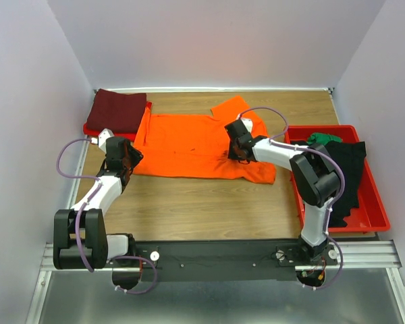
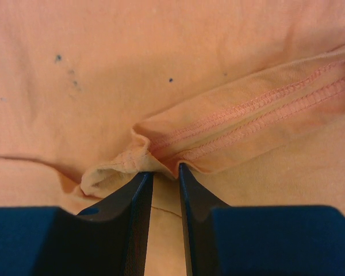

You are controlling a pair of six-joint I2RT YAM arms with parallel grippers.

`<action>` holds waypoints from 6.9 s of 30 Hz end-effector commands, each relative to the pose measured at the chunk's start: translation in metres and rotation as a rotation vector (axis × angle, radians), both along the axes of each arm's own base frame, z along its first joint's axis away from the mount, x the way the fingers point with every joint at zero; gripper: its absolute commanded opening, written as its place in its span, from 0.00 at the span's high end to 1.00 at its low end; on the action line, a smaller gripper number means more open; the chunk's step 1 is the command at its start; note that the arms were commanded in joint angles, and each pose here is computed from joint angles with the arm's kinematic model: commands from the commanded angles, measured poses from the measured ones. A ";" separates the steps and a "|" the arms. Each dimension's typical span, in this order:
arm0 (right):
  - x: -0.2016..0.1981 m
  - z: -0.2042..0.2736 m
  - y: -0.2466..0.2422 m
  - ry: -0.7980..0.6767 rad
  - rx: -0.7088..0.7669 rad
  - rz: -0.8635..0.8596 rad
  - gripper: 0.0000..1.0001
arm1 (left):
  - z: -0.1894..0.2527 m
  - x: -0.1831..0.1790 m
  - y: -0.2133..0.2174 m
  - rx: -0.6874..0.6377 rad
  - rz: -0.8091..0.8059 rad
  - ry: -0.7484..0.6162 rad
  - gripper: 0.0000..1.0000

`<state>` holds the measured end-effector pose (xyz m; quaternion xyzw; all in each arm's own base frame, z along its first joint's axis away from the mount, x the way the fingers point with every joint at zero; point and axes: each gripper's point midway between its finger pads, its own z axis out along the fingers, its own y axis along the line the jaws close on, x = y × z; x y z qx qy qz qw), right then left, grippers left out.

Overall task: Fold and stack the t-shirts
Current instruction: Fold the tshirt

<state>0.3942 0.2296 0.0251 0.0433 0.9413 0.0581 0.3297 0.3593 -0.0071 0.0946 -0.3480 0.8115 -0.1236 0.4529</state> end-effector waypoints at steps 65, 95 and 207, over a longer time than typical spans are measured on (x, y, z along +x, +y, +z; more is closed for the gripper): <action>-0.100 0.003 -0.140 0.032 0.075 -0.395 0.22 | -0.068 -0.010 0.042 0.063 0.274 0.235 0.77; -0.131 0.096 -0.159 -0.064 0.110 -0.359 0.99 | 0.021 -0.068 0.032 -0.041 0.269 0.031 1.00; 0.090 0.072 -0.038 -0.127 0.118 0.084 0.31 | -0.031 0.162 0.026 0.223 0.126 0.323 0.67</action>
